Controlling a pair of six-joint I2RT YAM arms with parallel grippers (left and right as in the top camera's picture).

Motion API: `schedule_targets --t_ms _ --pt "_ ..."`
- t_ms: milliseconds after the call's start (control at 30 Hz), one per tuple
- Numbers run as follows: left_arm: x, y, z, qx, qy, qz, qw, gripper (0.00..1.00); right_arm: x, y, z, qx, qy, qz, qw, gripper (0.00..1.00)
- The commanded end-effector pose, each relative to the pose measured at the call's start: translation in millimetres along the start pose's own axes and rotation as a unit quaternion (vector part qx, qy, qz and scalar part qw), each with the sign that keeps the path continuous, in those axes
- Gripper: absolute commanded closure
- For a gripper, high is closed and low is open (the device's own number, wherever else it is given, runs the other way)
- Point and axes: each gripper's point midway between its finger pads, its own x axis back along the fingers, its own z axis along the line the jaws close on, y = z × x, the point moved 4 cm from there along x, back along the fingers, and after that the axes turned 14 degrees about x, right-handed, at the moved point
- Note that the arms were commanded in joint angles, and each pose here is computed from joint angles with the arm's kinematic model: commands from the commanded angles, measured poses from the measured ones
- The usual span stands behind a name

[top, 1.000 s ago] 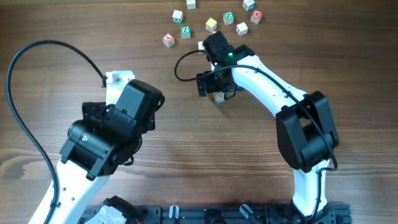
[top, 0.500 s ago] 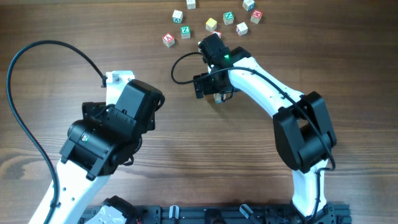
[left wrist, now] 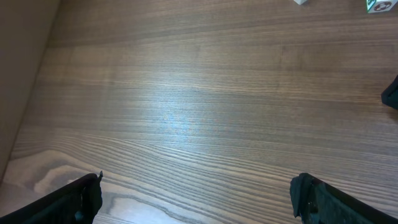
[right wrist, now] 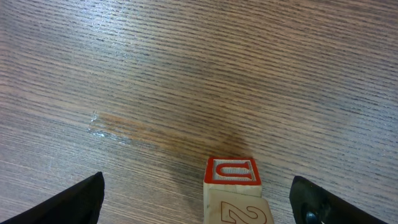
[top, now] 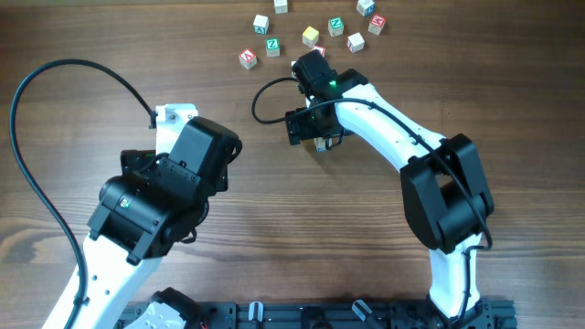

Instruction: Form a tower

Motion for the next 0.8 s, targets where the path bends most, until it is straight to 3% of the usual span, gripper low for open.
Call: schedule_targets --t_ms 0,767 --pt "1.6 0.9 1.8 0.000 -0.001 -0.004 1.000 0.00 -8.0 -1.1 -2.1 -0.004 -0.011 0.008 1.000 0.05" --pt "1.6 0.9 1.8 0.000 -0.001 -0.004 1.000 0.00 -12.7 -5.6 -3.2 -0.010 -0.013 0.015 1.000 0.07"
